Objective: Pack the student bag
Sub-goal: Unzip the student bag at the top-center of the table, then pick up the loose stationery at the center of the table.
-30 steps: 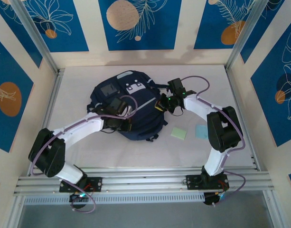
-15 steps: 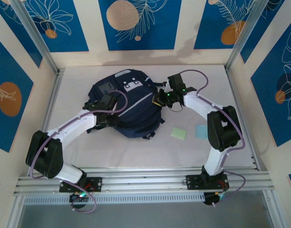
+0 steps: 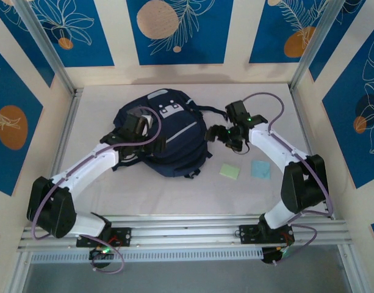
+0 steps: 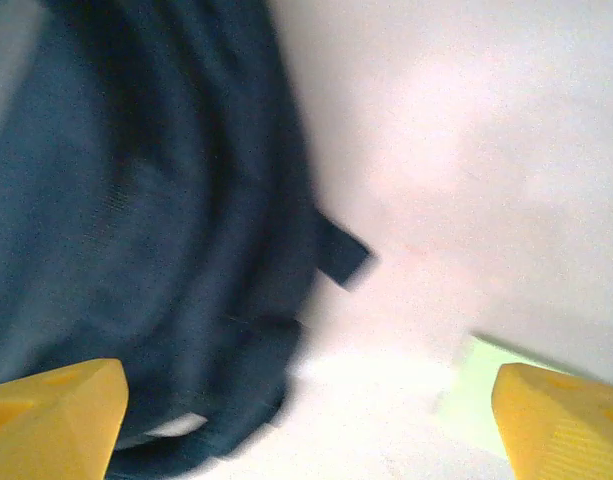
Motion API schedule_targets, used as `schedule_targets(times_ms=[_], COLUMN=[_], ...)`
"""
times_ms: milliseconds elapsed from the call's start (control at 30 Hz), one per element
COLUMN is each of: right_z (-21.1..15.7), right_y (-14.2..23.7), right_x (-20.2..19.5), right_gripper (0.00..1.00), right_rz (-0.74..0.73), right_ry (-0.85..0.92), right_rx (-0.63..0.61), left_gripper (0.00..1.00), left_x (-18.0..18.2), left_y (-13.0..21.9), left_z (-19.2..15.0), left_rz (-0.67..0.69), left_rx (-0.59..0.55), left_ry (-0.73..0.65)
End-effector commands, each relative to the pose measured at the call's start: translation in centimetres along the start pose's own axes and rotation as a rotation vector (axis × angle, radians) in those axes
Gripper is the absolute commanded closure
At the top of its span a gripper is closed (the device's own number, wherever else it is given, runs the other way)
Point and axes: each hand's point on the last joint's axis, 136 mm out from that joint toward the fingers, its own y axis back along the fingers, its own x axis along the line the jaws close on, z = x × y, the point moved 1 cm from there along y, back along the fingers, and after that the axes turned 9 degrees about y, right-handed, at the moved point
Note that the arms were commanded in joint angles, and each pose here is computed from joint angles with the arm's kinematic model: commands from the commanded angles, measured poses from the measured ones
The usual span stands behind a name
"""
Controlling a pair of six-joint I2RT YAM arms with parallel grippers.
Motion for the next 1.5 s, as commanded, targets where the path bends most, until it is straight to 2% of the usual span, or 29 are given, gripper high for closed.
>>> schedule_targets(times_ms=[0,233,500,733,833,1067,1200,1467], right_z=[-4.7,-7.9,-7.8,-8.5,-8.8,-9.0,-8.3,-4.7], right_y=[0.2,-1.8,-4.7,-6.5,-7.0,-6.9,-6.0,-1.3], right_x=[-4.7,-5.9,-6.2,-6.6,-6.6,-6.8,-6.4,-5.3], right_gripper=[0.04,0.02,0.01,0.04,0.09,0.32,0.34,0.34], right_rz=[-0.219,-0.253,-0.287,-0.297,-0.297,-0.296,-0.267,-0.177], right_ry=[-0.057,-0.129,-0.147,-0.171,-0.174,-0.168,-0.173,-0.143], right_rx=[0.115,0.171,0.192,0.218,0.229,0.225,0.200,0.066], left_gripper=[0.00,0.00,0.00,0.00,0.00,0.00,0.00,0.03], left_x=[-2.5,-3.5,-2.7,-2.6,-2.8,-2.8,-3.4,-6.6], left_y=[-0.5,-0.6,-0.5,-0.7,-0.5,-0.5,-0.6,-2.0], left_z=[2.2,2.0,0.3,-0.2,0.1,0.1,-0.1,-0.6], left_rz=[-0.107,-0.185,-0.175,-0.177,-0.182,-0.174,-0.175,-0.164], left_rx=[-0.045,-0.071,-0.049,-0.030,-0.037,-0.034,-0.009,0.062], left_ry=[0.023,0.038,0.054,0.046,0.039,0.018,-0.058,-0.344])
